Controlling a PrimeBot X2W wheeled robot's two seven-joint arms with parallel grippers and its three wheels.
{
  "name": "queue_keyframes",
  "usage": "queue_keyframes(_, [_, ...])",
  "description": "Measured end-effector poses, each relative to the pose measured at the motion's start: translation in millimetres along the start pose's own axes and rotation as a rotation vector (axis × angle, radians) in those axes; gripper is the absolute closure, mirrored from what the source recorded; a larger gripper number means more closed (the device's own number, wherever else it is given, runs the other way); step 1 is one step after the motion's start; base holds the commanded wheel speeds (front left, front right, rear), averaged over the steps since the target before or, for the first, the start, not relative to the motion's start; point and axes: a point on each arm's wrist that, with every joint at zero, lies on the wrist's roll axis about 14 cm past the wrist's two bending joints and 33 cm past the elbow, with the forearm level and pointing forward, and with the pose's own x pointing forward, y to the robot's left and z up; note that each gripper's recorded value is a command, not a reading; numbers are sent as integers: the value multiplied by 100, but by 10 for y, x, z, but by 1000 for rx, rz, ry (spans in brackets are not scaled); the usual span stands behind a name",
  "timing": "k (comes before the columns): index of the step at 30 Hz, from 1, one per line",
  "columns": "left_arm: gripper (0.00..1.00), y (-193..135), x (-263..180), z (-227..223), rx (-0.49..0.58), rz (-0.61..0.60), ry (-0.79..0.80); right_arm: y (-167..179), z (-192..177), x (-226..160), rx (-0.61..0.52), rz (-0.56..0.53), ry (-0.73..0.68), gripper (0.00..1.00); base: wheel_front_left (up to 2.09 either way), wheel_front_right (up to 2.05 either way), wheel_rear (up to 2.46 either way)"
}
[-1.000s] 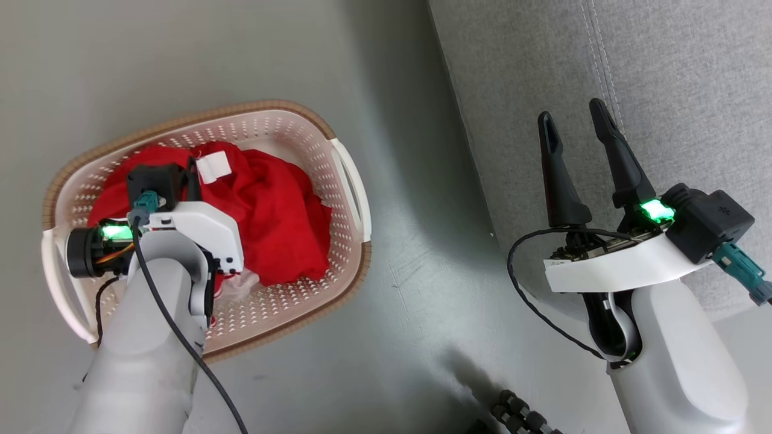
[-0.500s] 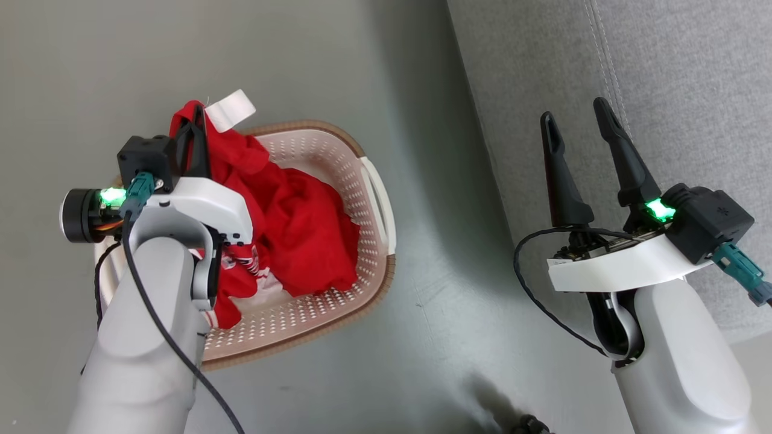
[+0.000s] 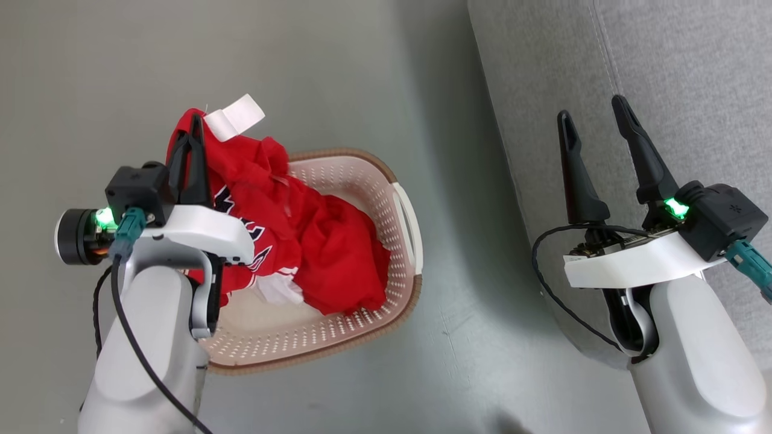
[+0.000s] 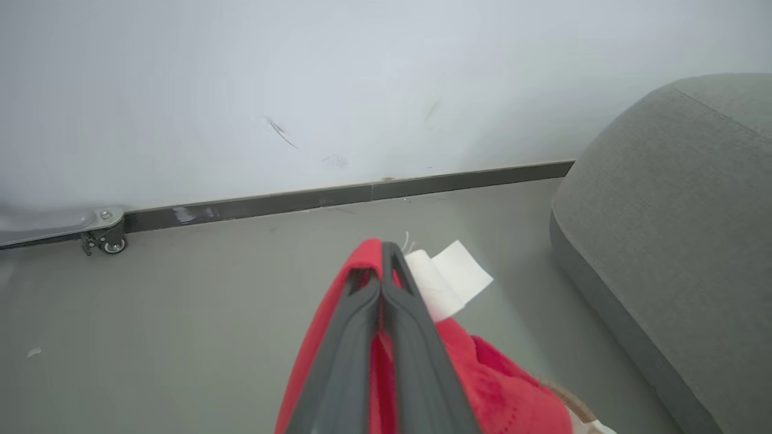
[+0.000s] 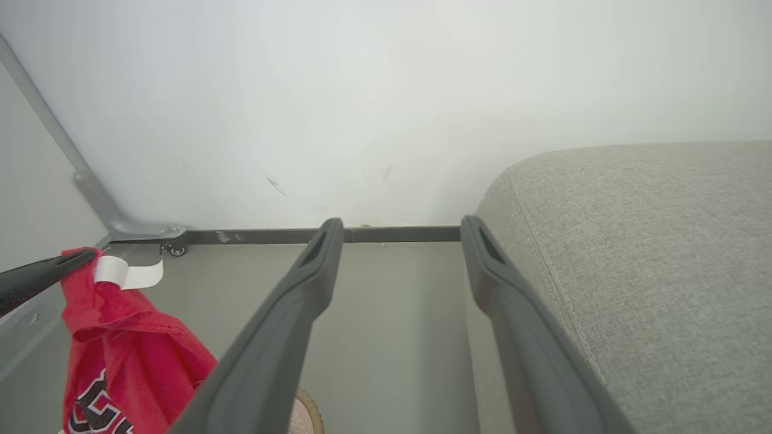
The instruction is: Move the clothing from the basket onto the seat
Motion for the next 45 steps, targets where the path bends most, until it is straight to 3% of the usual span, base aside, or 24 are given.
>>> queue_keyframes(16, [100,232,-441,743,69,19,-172,194,389,-40,-18,64,-87,0,0,0,0])
queue_keyframes(24, [100,308,-705,1108,50,42,-261,304,633,-83,-43,103,-142,0,0,0,0])
queue_keyframes(45, [100,310,-1487,1583,55,-8,-383,508,872,-502,-48,152,-188,0,0,0,0])
